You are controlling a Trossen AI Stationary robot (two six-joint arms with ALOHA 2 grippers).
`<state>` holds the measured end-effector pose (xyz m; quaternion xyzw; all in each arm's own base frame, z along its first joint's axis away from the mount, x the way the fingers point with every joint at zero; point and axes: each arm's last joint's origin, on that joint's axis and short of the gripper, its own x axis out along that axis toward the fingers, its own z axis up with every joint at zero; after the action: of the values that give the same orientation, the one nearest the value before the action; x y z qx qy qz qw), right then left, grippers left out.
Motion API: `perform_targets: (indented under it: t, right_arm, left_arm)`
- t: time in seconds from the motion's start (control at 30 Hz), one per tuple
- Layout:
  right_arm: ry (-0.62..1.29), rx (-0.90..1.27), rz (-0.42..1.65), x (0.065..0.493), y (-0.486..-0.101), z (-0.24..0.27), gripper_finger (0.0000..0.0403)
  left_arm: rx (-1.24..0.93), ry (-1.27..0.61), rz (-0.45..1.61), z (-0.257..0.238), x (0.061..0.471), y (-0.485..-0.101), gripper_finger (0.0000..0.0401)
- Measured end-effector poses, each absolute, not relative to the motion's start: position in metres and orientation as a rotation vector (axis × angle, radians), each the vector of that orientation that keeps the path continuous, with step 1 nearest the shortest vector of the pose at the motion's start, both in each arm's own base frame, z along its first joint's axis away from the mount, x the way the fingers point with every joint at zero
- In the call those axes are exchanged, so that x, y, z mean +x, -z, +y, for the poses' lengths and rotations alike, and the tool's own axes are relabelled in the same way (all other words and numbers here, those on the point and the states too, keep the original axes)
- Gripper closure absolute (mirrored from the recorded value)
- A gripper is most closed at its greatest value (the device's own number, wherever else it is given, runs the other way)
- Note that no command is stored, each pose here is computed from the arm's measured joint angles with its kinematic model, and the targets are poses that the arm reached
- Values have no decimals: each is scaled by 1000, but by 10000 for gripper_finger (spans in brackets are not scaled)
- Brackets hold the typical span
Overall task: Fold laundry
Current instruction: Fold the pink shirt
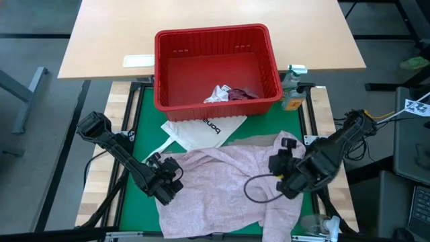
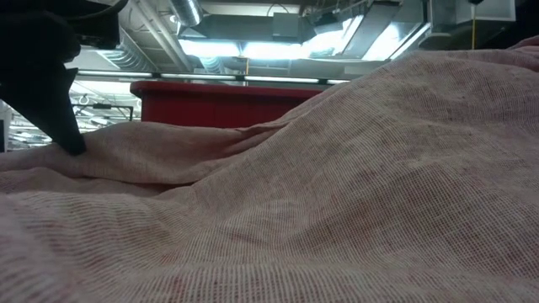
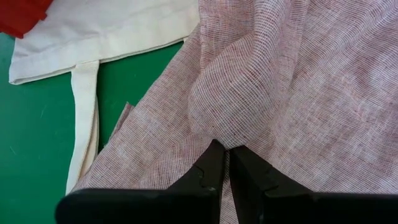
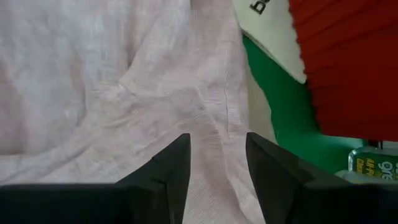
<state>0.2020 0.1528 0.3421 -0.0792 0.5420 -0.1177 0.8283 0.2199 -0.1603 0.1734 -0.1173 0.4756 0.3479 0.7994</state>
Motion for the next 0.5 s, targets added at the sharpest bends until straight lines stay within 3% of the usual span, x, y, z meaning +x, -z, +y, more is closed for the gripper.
perform_targets:
  t: [0.33, 0.5]
  right_arm:
    - [180, -180, 1353, 225, -310, 120, 248]
    - [174, -75, 1417, 231, -306, 106, 249]
  left_arm:
    - [-252, -746, 1020, -160, 220, -173, 385]
    - [-255, -744, 1018, -161, 220, -173, 385]
